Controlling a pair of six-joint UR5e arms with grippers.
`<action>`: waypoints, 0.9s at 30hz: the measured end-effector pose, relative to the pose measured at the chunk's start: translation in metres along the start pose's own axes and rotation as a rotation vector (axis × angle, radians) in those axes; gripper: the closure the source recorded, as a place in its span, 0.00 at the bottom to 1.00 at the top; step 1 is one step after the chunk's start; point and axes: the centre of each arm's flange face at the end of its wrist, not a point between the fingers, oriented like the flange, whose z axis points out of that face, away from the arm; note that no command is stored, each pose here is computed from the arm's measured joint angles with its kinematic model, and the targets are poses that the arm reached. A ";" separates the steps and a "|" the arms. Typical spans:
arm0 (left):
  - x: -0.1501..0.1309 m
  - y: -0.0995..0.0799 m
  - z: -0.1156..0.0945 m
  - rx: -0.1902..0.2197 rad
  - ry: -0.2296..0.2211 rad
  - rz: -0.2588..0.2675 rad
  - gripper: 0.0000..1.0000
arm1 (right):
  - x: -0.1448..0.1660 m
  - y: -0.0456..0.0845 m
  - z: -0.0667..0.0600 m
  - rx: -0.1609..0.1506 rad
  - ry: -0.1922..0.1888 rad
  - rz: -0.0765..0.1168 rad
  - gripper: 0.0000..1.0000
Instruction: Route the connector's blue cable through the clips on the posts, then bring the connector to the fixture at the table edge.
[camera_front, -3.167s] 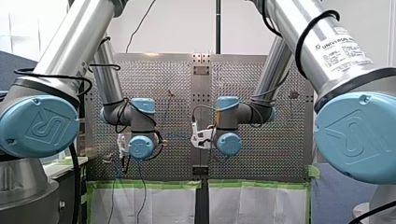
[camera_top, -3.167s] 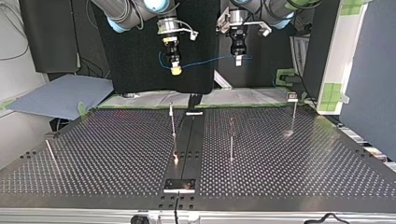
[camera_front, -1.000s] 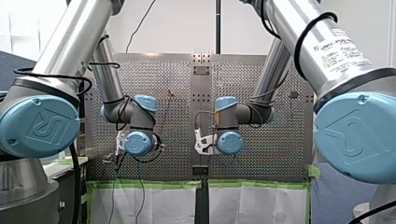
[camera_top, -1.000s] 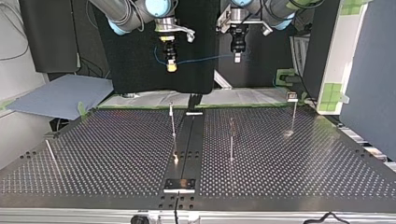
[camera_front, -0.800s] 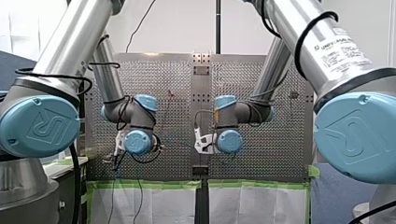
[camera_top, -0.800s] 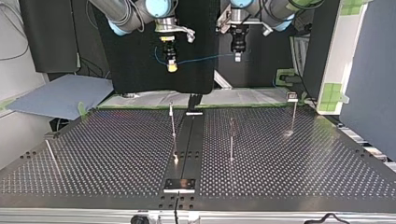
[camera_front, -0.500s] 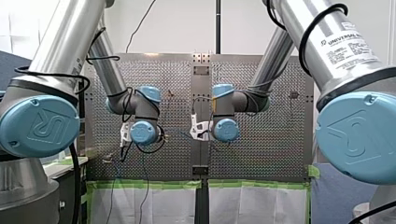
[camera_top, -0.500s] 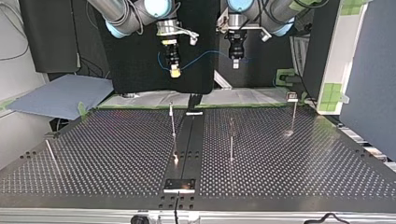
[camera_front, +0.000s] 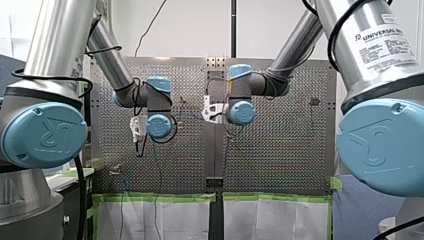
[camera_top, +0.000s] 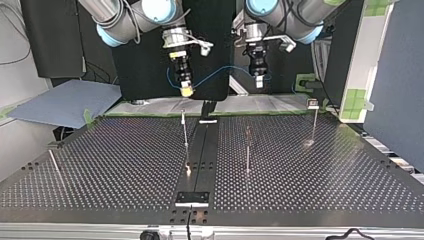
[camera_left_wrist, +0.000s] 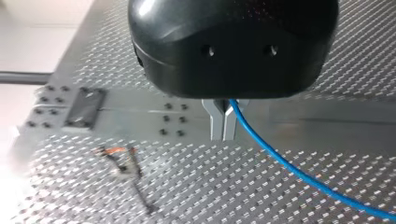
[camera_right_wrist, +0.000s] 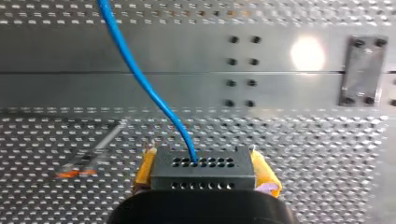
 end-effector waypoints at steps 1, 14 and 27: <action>-0.003 -0.001 0.002 -0.004 -0.006 -0.004 1.00 | 0.006 0.001 0.001 -0.002 0.006 0.001 1.00; -0.029 -0.010 0.035 -0.042 -0.035 -0.015 1.00 | 0.038 0.020 0.020 -0.029 0.007 0.001 1.00; -0.047 -0.014 0.062 -0.052 -0.060 -0.025 1.00 | 0.051 0.035 0.038 -0.027 0.016 0.001 1.00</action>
